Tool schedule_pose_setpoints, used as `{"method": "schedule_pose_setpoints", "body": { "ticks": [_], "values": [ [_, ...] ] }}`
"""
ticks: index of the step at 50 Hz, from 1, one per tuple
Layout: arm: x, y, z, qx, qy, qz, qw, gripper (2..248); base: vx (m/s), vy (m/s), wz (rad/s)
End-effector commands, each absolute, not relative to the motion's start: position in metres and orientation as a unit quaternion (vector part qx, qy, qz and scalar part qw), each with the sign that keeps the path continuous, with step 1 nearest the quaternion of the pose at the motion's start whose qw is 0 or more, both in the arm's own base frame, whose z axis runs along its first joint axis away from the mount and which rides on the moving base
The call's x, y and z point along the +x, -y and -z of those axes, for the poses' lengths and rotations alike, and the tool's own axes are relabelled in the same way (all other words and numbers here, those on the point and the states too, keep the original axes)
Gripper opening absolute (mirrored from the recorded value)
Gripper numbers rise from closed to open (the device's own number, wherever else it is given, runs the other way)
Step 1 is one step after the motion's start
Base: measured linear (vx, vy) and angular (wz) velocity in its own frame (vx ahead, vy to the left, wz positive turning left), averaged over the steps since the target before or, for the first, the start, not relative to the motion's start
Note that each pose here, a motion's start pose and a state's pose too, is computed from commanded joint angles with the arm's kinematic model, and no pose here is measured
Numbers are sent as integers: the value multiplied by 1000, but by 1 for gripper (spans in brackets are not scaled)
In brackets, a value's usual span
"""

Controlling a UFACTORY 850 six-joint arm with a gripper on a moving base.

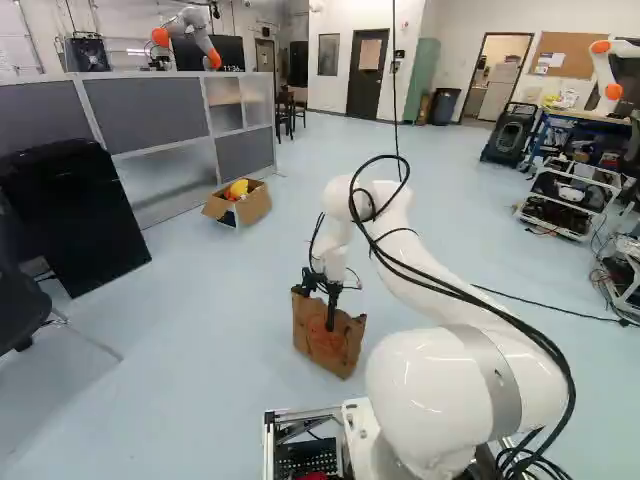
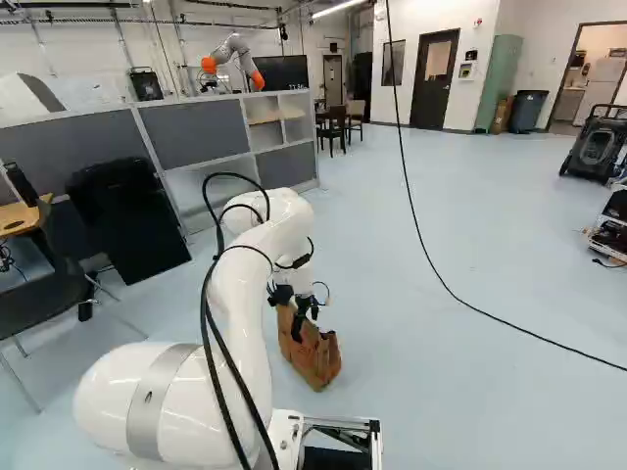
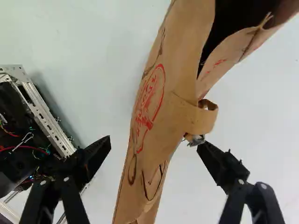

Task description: Pick up the grocery bag from the ground

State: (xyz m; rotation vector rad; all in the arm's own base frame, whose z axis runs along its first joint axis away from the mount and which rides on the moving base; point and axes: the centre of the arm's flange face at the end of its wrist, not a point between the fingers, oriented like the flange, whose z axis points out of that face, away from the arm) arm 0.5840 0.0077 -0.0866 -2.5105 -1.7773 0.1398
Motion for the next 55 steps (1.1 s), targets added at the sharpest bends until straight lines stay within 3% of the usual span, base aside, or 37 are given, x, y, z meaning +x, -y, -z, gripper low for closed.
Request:
{"method": "schedule_pose_setpoints", "body": {
  "ticks": [1, 5, 6, 10, 11, 15, 16, 21, 22, 26, 27, 31, 32, 55],
  "values": [
    [584, -8, 87, -815, 577, -45, 31, 236, 0, 0, 0],
    [584, -8, 87, -815, 577, -45, 31, 236, 0, 0, 0],
    [584, -8, 87, -815, 577, -45, 31, 198, 0, 0, 0],
    [584, -8, 87, -815, 577, -45, 31, 198, 0, 0, 0],
    [584, -8, 87, -815, 577, -45, 31, 160, 0, 0, 0],
    [584, -8, 87, -815, 577, -45, 31, 160, 0, 0, 0],
    [584, -8, 87, -815, 577, -45, 31, 122, 0, 0, 0],
    [584, -8, 87, -815, 577, -45, 31, 122, 0, 0, 0],
    [584, -8, 87, -815, 577, -45, 31, 83, 0, 0, 0],
    [584, -8, 87, -815, 577, -45, 31, 83, 0, 0, 0],
    [584, -8, 87, -815, 577, -45, 31, 45, 0, 0, 0],
    [584, -8, 87, -815, 577, -45, 31, 45, 0, 0, 0],
    [584, -8, 87, -815, 577, -45, 31, 21, 0, 0, 0],
    [584, -8, 73, -815, 577, -44, 30, 21, 0, 0, 0]
  ]
}}
